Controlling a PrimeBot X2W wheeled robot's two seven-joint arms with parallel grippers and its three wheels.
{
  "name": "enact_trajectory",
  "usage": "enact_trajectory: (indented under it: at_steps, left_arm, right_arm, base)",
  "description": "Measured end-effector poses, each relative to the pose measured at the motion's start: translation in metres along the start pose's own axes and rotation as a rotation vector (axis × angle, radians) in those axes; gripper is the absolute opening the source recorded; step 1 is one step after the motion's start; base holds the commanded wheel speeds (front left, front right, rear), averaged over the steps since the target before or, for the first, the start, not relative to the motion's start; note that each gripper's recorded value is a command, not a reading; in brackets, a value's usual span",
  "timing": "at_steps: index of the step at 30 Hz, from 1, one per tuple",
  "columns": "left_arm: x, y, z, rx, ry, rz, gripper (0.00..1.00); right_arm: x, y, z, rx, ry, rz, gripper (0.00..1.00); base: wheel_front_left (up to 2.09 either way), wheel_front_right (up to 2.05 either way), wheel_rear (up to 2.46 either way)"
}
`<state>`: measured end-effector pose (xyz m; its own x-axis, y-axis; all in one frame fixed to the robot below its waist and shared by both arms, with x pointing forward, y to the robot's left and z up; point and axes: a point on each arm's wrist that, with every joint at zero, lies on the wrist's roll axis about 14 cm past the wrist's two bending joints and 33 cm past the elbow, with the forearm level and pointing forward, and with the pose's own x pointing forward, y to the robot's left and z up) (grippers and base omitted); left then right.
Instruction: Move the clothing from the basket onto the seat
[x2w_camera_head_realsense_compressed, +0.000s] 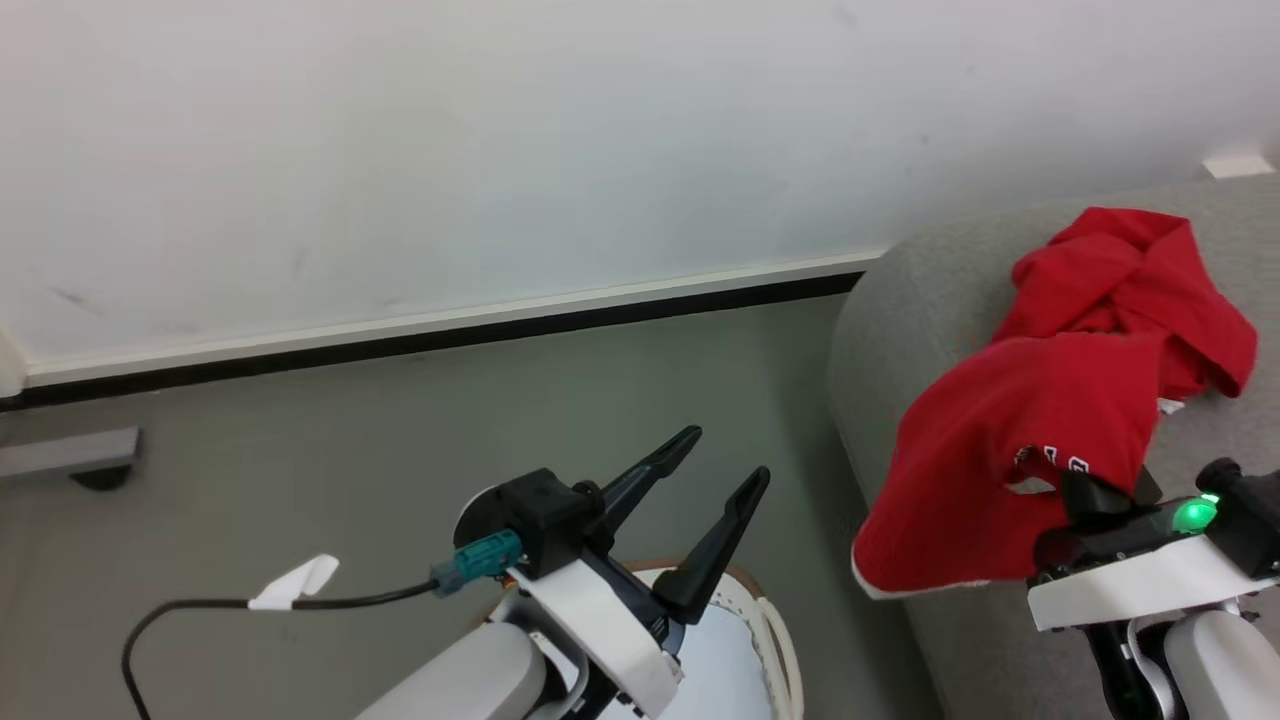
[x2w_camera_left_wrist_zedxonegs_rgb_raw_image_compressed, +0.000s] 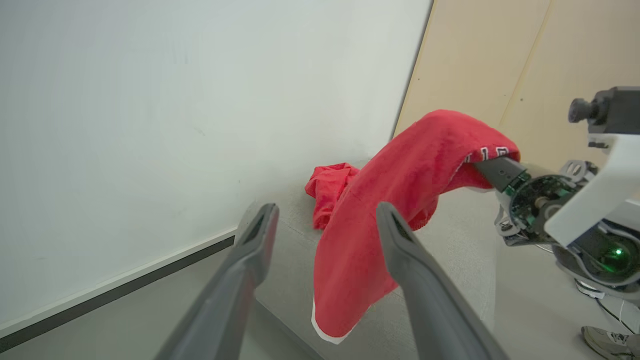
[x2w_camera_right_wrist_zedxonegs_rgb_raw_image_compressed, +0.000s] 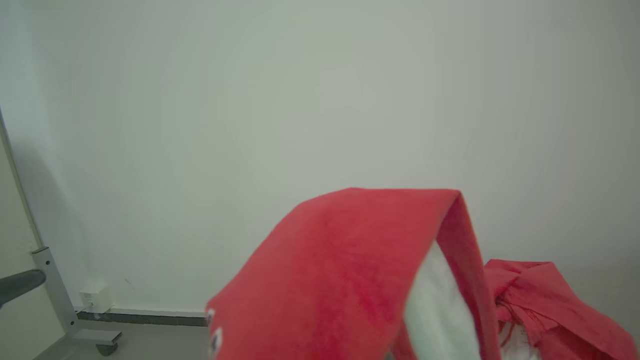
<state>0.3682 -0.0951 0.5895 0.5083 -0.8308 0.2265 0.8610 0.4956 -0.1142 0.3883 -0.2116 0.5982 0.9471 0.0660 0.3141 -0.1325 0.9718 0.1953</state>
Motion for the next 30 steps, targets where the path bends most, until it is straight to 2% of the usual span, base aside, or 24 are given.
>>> enact_trajectory:
  at_steps: [7, 18, 26, 30]
  left_arm:
    - [0.017, -0.013, -0.013, 0.015, 0.002, -0.071, 1.00]
    - [0.029, -0.011, -0.033, 0.002, 0.018, -0.106, 1.00]
    - [0.030, 0.003, -0.053, -0.012, 0.047, -0.110, 1.00]
    - [0.029, 0.019, -0.066, -0.024, 0.066, -0.097, 1.00]
  right_arm:
    - [-0.038, -0.035, 0.008, 0.001, -0.016, -0.141, 0.00]
    - [-0.043, -0.050, 0.021, -0.042, -0.039, -0.176, 0.00]
    - [-0.006, -0.083, 0.083, -0.190, -0.149, -0.171, 0.00]
    - [0.000, -0.124, 0.112, -0.278, -0.172, -0.250, 0.00]
  base:
    - [0.00, 0.00, 0.00]
    - [0.00, 0.00, 0.00]
    - [0.00, 0.00, 0.00]
    - [0.00, 0.00, 0.00]
